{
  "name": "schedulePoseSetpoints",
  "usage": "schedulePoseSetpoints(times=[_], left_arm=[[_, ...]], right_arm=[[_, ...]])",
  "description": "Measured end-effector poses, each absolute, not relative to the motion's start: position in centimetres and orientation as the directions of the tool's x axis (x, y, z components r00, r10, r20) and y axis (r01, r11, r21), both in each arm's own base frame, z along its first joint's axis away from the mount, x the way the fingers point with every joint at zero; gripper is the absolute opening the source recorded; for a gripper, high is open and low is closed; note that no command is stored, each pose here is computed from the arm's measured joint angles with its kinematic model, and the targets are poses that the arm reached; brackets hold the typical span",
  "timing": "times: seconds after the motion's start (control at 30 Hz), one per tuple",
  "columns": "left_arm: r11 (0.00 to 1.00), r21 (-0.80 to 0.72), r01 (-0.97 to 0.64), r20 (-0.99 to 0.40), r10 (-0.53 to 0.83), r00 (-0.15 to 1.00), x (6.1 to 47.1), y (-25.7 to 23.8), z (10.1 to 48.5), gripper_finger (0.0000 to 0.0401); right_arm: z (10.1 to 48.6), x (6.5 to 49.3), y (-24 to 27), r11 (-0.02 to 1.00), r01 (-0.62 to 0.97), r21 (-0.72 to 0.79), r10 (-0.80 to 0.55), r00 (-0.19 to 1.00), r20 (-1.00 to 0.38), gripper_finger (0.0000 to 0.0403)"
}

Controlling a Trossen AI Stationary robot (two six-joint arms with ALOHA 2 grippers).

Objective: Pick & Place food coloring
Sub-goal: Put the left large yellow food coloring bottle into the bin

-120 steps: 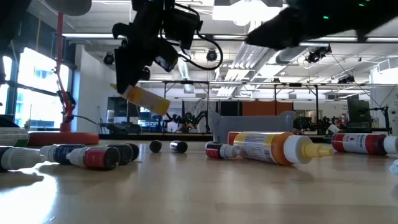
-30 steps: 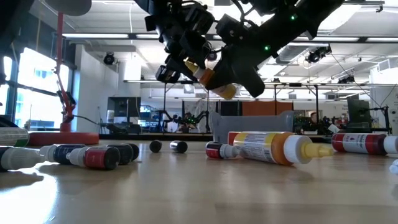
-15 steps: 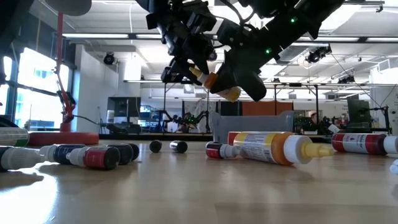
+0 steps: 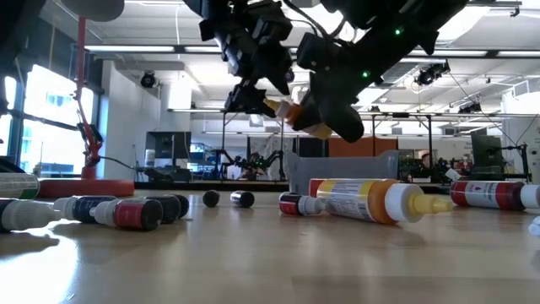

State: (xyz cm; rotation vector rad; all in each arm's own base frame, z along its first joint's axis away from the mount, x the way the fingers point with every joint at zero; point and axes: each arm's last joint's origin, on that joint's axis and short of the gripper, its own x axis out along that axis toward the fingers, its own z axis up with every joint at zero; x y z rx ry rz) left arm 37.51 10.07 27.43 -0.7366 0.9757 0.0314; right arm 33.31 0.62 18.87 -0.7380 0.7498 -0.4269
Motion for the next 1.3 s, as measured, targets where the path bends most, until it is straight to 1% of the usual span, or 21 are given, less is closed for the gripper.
schedulePoseSetpoints(times=[0.07,0.17,0.23,0.3,0.4,0.47,0.53,0.6,0.67,0.73,0.8,0.83,0.9,0.97,1.03,1.13,1.23,1.3], left_arm=[[0.764,-0.554,-0.330,-0.752,-0.289,0.593,37.6,10.2,27.7,0.0232],[0.800,-0.518,-0.302,-0.751,-0.256,0.608,37.7,10.8,29.0,0.0230],[0.839,-0.477,-0.262,-0.743,-0.226,0.630,37.5,11.6,30.8,0.0226],[0.866,-0.434,-0.250,-0.765,-0.208,0.609,36.6,12.3,32.3,0.0225],[0.875,-0.395,-0.279,-0.791,-0.170,0.588,35.0,13.9,35.0,0.0225],[0.893,-0.338,-0.299,-0.799,-0.105,0.592,34.1,14.9,36.8,0.0225],[0.902,-0.276,-0.331,-0.807,-0.031,0.589,32.9,15.6,38.5,0.0225],[0.912,-0.224,-0.345,-0.780,0.044,0.624,32.1,15.9,40.7,0.0225],[0.923,-0.190,-0.336,-0.752,0.083,0.654,31.2,16.2,42.6,0.0225],[0.935,-0.158,-0.317,-0.720,0.111,0.685,30.4,16.3,44.3,0.0225],[0.950,-0.118,-0.288,-0.678,0.135,0.723,29.9,16.0,45.9,0.0225],[0.957,-0.097,-0.273,-0.662,0.143,0.736,29.6,15.9,46.5,0.0225],[0.969,-0.055,-0.242,-0.629,0.155,0.762,29.2,15.6,47.7,0.0225],[0.976,-0.015,-0.216,-0.601,0.164,0.782,29.1,15.5,48.3,0.0225],[0.982,0.011,-0.189,-0.572,0.162,0.804,29.3,15.5,48.5,0.0225],[0.982,0.048,-0.182,-0.572,0.177,0.801,29.4,15.7,48.4,0.0225],[0.980,0.073,-0.184,-0.577,0.192,0.794,29.5,15.8,48.3,0.0225],[0.978,0.093,-0.186,-0.578,0.206,0.789,29.6,15.9,48.2,0.0225]], right_arm=[[18.8,33.2,0.3,0.675,0.121,-0.728,-0.611,0.645,-0.459,0.0115],[18.8,32.9,-0.3,0.662,0.170,-0.730,-0.660,0.593,-0.461,0.0115],[18.4,32.5,-0.8,0.656,0.178,-0.734,-0.687,0.543,-0.482,0.0115],[18.1,31.9,-1.2,0.666,0.184,-0.723,-0.695,0.504,-0.513,0.0115],[19.1,31.3,-1.9,0.668,0.267,-0.695,-0.718,0.478,-0.506,0.0115],[19.6,30.8,-2.3,0.660,0.323,-0.678,-0.737,0.457,-0.499,0.0115],[20.3,30.4,-2.7,0.667,0.378,-0.641,-0.737,0.457,-0.497,0.0115],[21.3,30.1,-3.2,0.675,0.443,-0.590,-0.735,0.474,-0.485,0.0115],[21.7,29.5,-3.8,0.664,0.519,-0.538,-0.747,0.485,-0.454,0.0115],[21.3,28.6,-4.6,0.637,0.602,-0.482,-0.771,0.485,-0.413,0.0115],[20.6,27.6,-5.7,0.646,0.656,-0.392,-0.763,0.532,-0.368,0.0115],[20.2,27.0,-6.2,0.670,0.667,-0.326,-0.742,0.580,-0.337,0.0115],[19.3,26.0,-7.0,0.736,0.654,-0.174,-0.675,0.692,-0.256,0.0115],[18.2,24.9,-7.7,0.779,0.622,-0.078,-0.625,0.759,-0.181,0.0115],[17.1,23.8,-8.2,0.784,0.619,-0.047,-0.618,0.773,-0.144,0.0115],[15.6,23.0,-8.8,0.800,0.599,-0.046,-0.596,0.782,-0.182,0.0115],[15.0,23.5,-8.9,0.856,0.516,-0.023,-0.509,0.834,-0.215,0.0115],[15.1,24.0,-9.1,0.874,0.484,-0.044,-0.482,0.851,-0.210,0.0115]])
